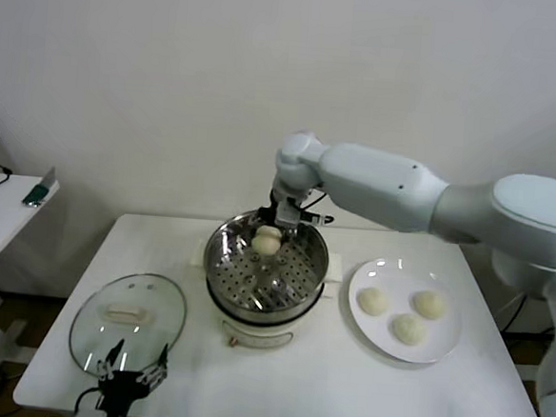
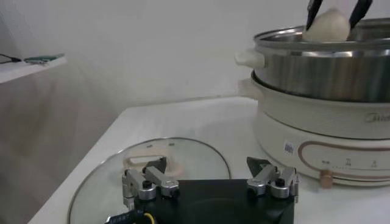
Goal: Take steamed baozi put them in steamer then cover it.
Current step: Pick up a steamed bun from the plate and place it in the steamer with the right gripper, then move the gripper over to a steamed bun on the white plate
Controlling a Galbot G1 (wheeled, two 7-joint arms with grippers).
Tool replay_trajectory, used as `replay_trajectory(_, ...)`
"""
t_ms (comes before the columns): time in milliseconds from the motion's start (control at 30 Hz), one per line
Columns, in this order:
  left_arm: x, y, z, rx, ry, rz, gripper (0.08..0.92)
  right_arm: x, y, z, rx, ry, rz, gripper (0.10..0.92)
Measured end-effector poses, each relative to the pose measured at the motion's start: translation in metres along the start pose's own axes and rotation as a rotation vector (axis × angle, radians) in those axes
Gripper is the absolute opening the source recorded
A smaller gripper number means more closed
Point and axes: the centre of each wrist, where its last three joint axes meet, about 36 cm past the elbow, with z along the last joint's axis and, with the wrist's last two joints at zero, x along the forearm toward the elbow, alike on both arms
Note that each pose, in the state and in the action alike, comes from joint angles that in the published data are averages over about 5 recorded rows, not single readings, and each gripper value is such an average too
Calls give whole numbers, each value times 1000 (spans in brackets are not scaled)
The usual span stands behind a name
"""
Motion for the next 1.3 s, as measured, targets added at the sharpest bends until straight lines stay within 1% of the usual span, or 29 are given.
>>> replay_trajectory(233,0,0,1,2,-1,-1,823,-23,1,6,-15,-8,-19,699)
replay_trajectory(333,0,0,1,2,-1,-2,823,-27,1,7,-20,-15,-21,739)
replay_trajectory(433,0,1,1,2,0,-3,823,-29,2,9,-27,-23,-17,798)
replay_trajectory(500,0,0,1,3,-1,-3,823,-27,3,10,-33,-29,-13,816)
replay_trajectory(633,1,0,0,2,-1,-3,823,-7,7,17,-61,-38,-4,822)
replay_trajectory(767,1,0,0,-2,-2,-2,823,32,19,27,-134,-51,4,823)
replay_trajectory(900,1,-2,-1,0,-6,1,823,76,54,37,-308,-75,26,823)
replay_trajectory(1067,-1,-5,-2,6,-13,6,823,118,123,38,-620,-85,41,823)
replay_trajectory(1167,-2,-6,-3,7,-19,8,823,128,170,30,-808,-74,26,823)
replay_trajectory(1300,-3,-6,-5,8,-27,7,823,124,226,10,-1017,-43,-5,823)
